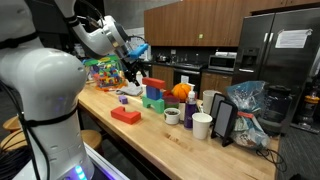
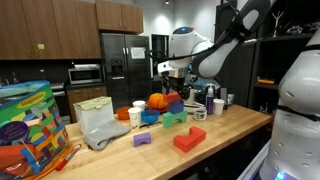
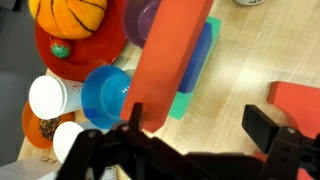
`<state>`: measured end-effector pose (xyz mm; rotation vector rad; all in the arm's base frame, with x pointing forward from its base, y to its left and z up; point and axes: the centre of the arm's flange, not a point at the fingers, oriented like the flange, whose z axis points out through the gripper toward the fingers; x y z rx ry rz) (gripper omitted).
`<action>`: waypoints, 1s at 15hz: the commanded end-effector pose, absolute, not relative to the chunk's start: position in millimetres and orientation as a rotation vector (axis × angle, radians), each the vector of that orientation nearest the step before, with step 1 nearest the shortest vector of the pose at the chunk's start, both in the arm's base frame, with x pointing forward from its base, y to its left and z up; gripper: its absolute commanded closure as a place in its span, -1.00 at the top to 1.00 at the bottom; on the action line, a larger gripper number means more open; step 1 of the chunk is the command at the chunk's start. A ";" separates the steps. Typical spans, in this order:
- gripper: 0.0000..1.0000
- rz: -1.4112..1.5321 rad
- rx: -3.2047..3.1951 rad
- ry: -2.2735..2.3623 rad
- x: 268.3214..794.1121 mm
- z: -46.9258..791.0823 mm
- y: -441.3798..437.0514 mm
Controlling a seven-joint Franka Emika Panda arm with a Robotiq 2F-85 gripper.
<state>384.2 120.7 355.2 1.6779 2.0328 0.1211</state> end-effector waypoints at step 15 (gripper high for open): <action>1.00 0.251 1.463 2.235 306.5 341.1 218.8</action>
